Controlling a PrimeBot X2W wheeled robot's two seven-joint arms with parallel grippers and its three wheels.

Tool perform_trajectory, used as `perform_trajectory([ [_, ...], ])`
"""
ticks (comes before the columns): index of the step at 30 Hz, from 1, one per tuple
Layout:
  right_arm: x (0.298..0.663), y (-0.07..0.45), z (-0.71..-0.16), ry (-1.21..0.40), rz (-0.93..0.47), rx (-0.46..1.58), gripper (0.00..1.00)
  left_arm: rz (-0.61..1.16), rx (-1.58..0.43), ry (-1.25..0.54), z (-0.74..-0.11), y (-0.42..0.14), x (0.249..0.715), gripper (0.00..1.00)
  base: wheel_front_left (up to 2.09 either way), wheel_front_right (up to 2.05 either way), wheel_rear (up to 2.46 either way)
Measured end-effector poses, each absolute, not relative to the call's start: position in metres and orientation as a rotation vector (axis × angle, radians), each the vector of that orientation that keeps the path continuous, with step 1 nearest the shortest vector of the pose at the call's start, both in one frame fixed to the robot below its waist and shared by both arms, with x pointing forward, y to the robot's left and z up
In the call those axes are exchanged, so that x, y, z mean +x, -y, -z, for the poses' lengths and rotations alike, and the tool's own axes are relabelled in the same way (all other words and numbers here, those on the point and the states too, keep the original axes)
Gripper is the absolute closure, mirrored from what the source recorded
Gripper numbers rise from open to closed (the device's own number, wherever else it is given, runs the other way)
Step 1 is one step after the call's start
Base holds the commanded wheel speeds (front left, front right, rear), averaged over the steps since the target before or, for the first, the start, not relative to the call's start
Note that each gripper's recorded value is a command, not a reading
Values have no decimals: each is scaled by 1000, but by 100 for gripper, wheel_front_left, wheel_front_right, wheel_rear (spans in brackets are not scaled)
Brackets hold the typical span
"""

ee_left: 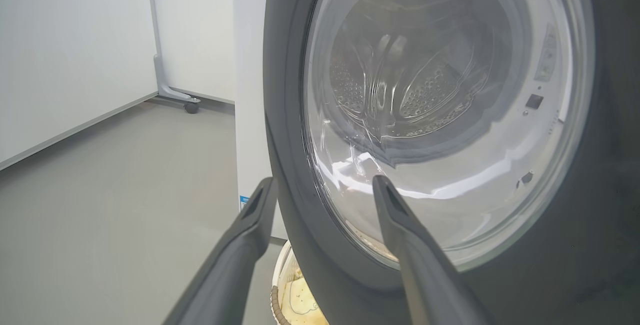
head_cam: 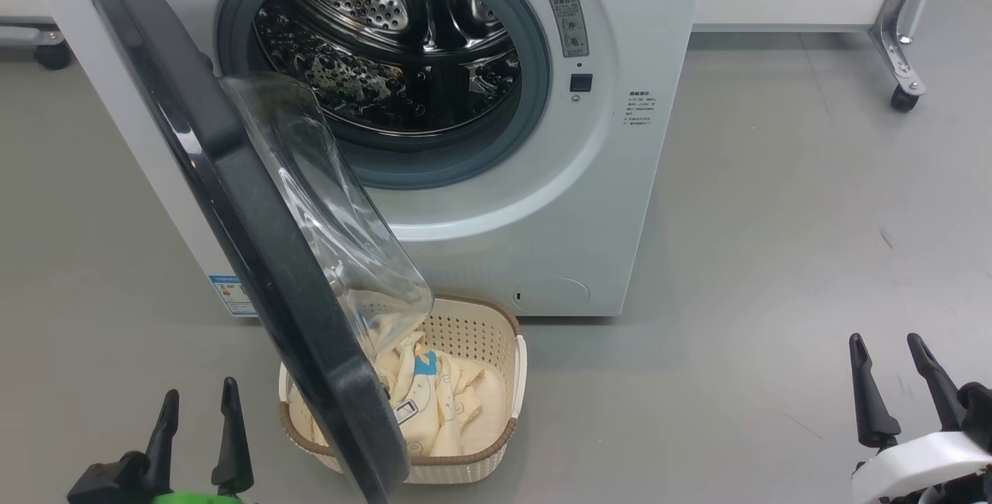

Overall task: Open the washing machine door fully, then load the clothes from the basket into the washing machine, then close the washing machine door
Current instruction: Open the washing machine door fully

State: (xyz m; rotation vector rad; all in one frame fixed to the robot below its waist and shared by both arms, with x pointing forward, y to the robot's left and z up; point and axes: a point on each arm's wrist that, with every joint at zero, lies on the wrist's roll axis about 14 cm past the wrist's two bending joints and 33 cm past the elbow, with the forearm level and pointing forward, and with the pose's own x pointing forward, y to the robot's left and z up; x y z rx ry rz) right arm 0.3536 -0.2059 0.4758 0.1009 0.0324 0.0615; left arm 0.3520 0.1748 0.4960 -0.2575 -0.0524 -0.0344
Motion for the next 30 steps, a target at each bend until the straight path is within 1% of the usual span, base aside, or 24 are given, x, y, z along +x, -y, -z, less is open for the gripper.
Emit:
perform_trajectory([
  [20,353,207,-469,-46,-50,102,0,24,-254,47,-494,-178,352,0,0,0,0],
  [30,354,201,-465,-60,-66,88,0,17,-247,46,-493,-180,351,0,0,0,0],
])
